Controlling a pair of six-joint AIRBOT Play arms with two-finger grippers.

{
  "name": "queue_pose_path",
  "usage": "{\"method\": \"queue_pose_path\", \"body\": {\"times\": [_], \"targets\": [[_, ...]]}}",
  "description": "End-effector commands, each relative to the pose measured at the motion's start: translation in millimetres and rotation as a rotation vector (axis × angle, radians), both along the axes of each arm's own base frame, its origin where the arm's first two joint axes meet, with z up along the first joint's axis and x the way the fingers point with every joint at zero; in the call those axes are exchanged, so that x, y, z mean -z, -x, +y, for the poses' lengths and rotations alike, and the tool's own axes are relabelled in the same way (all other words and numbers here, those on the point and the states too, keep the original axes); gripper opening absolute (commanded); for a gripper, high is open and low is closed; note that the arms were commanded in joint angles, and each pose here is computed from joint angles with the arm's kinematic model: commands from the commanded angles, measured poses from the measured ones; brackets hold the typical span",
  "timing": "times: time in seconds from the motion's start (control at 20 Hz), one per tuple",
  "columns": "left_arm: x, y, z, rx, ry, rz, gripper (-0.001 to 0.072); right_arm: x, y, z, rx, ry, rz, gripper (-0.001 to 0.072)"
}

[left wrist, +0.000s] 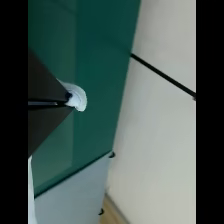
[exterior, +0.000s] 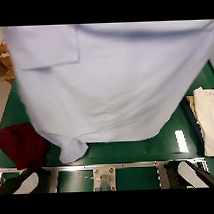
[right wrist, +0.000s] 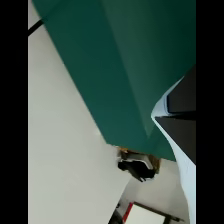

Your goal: Fold the shirts.

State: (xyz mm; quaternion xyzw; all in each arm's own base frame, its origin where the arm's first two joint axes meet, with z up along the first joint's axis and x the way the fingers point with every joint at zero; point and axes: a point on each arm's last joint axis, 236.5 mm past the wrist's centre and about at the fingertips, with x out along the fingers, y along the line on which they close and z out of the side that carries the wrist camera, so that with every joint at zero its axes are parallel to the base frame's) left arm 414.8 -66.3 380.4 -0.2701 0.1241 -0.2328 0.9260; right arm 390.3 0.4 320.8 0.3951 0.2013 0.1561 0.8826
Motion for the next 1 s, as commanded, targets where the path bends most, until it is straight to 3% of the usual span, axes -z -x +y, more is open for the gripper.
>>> {"method": "queue_pose_path", "body": {"times": [0.0,0.25,0.35,0.5,0.7,0.95], "targets": [[139.0,-78.9,-36.4,-0.006,-0.024,0.164,0.0020,130.2,-63.3,-1.1,0.011,-0.013,0.194,0.0010],[280.5,-152.6,-44.2,-0.086,0.029,0.363,0.0020,265.3,-135.8,-18.7,0.006,-0.120,0.403,0.0010],[311.2,-167.4,-35.3,-0.146,0.077,0.406,0.0020,297.6,-156.9,-26.7,0.006,-0.135,0.444,0.0011],[328.5,-174.9,-27.0,-0.178,0.048,0.405,0.0020,316.9,-179.9,-34.7,0.003,-0.139,0.452,0.0011],[336.7,-162.7,-40.9,-0.073,-0.050,0.408,0.0020,331.8,-171.3,-28.6,-0.060,-0.098,0.500,0.0011],[356.3,-129.4,-32.3,0.067,-0.042,0.551,0.0019,360.3,-119.6,-32.4,-0.195,-0.009,0.675,0.0010]]}}
